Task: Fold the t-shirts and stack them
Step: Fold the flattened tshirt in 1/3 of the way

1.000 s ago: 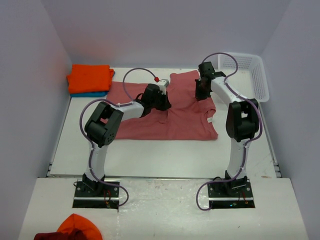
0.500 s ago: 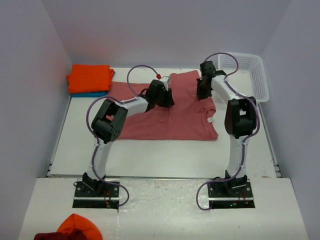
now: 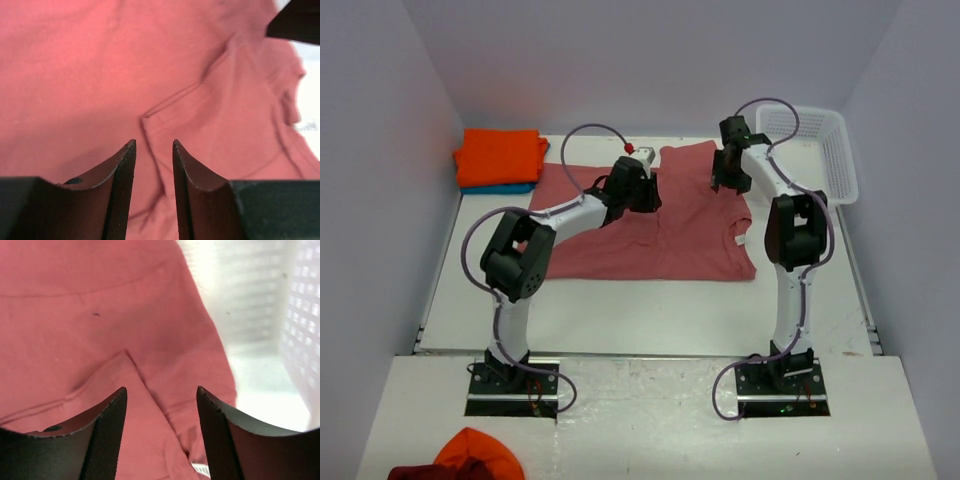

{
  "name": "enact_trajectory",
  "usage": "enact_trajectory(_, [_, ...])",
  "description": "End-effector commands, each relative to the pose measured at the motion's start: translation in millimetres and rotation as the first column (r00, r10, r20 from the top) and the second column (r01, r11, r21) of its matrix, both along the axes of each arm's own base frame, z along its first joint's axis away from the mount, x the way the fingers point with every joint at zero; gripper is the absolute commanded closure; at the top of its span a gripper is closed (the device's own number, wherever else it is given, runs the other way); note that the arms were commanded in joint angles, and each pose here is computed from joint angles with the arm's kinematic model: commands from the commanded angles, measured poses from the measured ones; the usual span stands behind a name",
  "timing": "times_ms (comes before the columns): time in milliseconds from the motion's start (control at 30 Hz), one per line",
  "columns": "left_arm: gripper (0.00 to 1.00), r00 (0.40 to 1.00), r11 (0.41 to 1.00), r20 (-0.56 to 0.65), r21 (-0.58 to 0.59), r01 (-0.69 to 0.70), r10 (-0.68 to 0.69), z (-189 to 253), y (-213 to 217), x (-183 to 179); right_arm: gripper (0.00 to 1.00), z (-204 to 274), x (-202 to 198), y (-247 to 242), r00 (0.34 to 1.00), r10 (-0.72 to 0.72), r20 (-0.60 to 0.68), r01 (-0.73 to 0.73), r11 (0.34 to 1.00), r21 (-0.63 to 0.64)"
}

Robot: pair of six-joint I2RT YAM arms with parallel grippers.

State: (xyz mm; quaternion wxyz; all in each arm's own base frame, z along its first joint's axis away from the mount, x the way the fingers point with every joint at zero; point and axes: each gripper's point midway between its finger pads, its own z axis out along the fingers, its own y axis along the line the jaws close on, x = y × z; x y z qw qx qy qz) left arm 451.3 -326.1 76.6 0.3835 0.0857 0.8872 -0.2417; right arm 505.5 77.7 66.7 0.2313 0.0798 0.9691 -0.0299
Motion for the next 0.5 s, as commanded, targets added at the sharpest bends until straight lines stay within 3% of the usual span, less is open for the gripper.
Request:
enact_trajectory(0, [0.63,0.990,0.999,0.142,-0.042,0.013,-0.007,67,-6,-5,0.40,62,-1,-20,0.990,-0.039,0.132,0.048,0.997,-0.068])
enact_trajectory(100, [0.63,0.987,0.990,0.129,-0.087,0.112,-0.100,68,-23,-15,0.43,84,-24,-8,0.986,-0.005,0.165,0.009,1.000,-0.023])
enact_trajectory(133, [0.64,0.986,0.987,0.117,-0.093,0.129,-0.118,64,-27,-15,0.58,87,-27,7,0.983,0.020,0.182,-0.029,0.998,0.047])
enact_trajectory(167, [0.66,0.984,0.980,0.092,-0.111,0.165,-0.155,55,-36,-16,0.86,88,-45,12,0.985,0.030,0.171,-0.046,0.995,0.092])
enact_trajectory(200, [0.69,0.982,0.976,0.078,-0.122,0.178,-0.170,51,-42,-16,1.00,88,-51,19,0.985,0.019,0.172,-0.045,0.988,0.145])
enact_trajectory(233, [0.73,0.982,0.975,0.063,-0.124,0.184,-0.178,45,-45,-15,1.00,73,-68,30,0.990,0.049,0.130,-0.075,0.977,0.199])
enact_trajectory(267, [0.90,0.981,0.972,0.060,-0.136,0.192,-0.186,46,-50,-12,1.00,84,-75,38,0.984,0.072,0.162,-0.109,0.966,0.234])
enact_trajectory(300, [0.98,0.982,0.973,0.033,-0.137,0.186,-0.183,32,-52,-10,1.00,84,-78,44,0.982,0.075,0.176,-0.116,0.963,0.241])
enact_trajectory(467, [1.00,0.983,0.974,0.010,-0.132,0.184,-0.184,16,-61,2,1.00,58,-109,44,0.991,0.095,0.092,-0.113,0.971,0.210])
